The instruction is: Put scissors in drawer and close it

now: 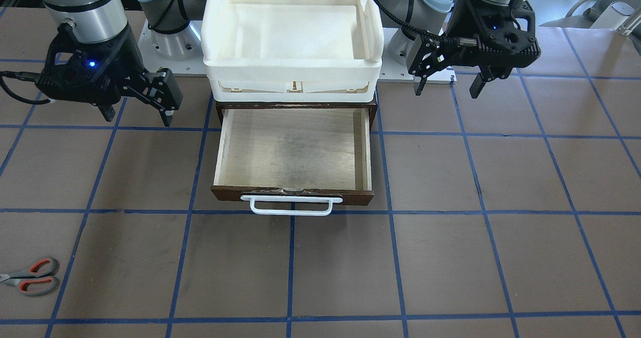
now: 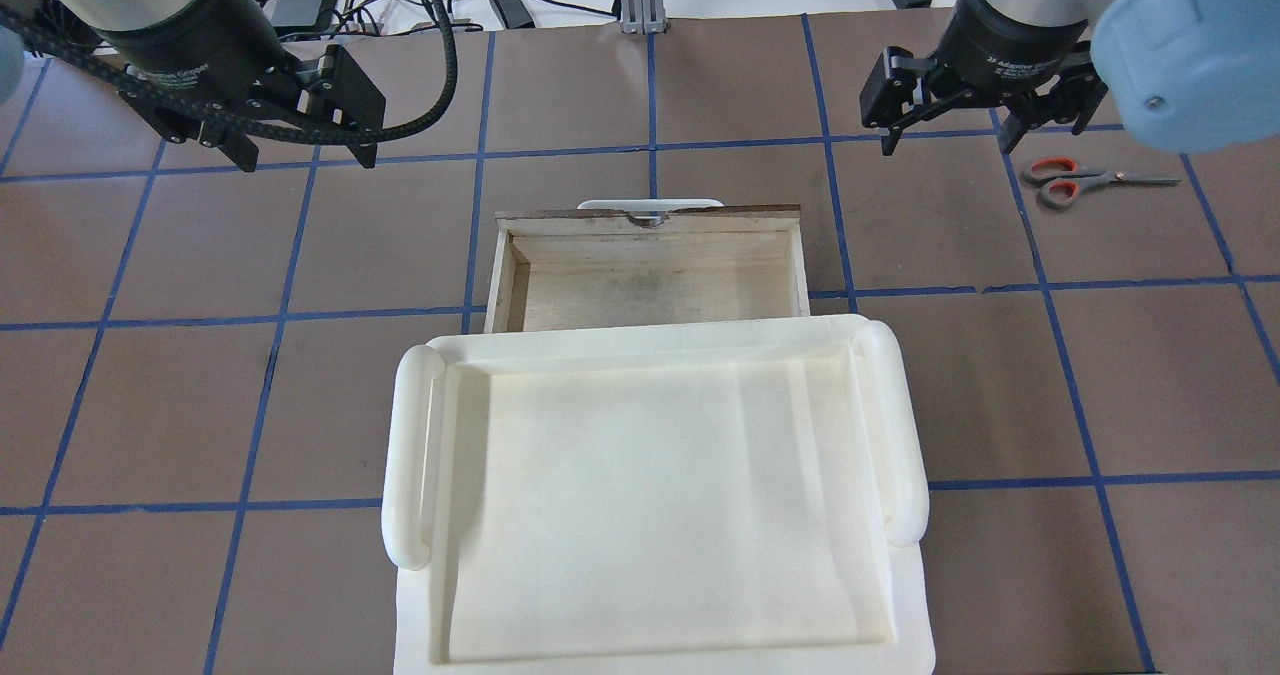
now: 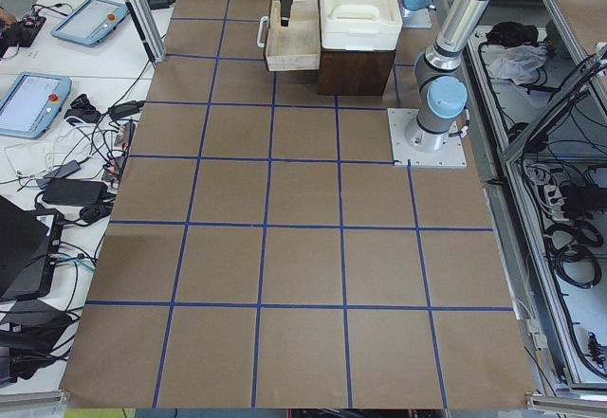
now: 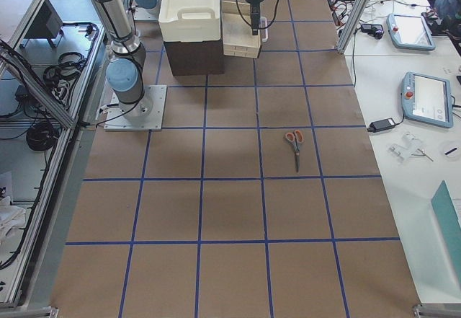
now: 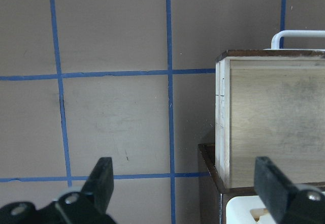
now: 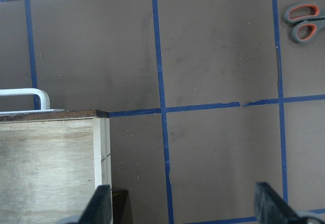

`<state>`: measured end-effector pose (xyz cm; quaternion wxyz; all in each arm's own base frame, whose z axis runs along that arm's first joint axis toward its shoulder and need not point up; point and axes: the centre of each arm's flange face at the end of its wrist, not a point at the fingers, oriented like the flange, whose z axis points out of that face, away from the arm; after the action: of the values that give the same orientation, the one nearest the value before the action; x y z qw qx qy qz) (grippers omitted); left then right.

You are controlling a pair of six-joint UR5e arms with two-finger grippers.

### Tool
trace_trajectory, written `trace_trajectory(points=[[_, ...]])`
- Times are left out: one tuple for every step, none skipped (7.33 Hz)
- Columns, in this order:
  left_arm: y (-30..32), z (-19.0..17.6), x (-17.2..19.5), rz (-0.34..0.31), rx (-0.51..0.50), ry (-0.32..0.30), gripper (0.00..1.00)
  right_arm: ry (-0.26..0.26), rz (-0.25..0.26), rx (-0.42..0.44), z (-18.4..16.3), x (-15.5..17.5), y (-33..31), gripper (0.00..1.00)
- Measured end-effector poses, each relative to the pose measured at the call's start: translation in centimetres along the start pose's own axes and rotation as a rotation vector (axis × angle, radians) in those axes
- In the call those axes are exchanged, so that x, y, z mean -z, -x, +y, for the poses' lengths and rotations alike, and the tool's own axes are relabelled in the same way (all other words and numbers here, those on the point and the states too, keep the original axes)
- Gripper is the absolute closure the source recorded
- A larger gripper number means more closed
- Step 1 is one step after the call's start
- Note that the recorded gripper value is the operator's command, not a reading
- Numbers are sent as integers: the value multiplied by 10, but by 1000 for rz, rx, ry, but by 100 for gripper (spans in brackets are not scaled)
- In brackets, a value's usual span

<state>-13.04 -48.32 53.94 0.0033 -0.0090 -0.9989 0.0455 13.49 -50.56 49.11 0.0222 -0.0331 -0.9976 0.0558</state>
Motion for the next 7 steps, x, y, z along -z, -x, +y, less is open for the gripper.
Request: trace_trajectory(points=[[0,0,0,-1,0,0,0,-1,4,-2,0,0,-1,0],[0,0,0,-2,0,0,0,-2,7,-4,-1,0,-2,0],[0,0,0,-2,-1,0,0,-2,9,-6,-1,0,-4,0],[0,0,0,-1,-1,0,0,-4,10,-7,-2,0,-5,0],[0,0,0,-1,-1,0,0,-6,12,-7,-2,0,-5,0],[0,0,0,-2,-1,0,0,-6,12,-8,-3,0,-6,0],[0,0,0,-2,-1,0,0,-7,13,-8,-3,-1,-6,0]])
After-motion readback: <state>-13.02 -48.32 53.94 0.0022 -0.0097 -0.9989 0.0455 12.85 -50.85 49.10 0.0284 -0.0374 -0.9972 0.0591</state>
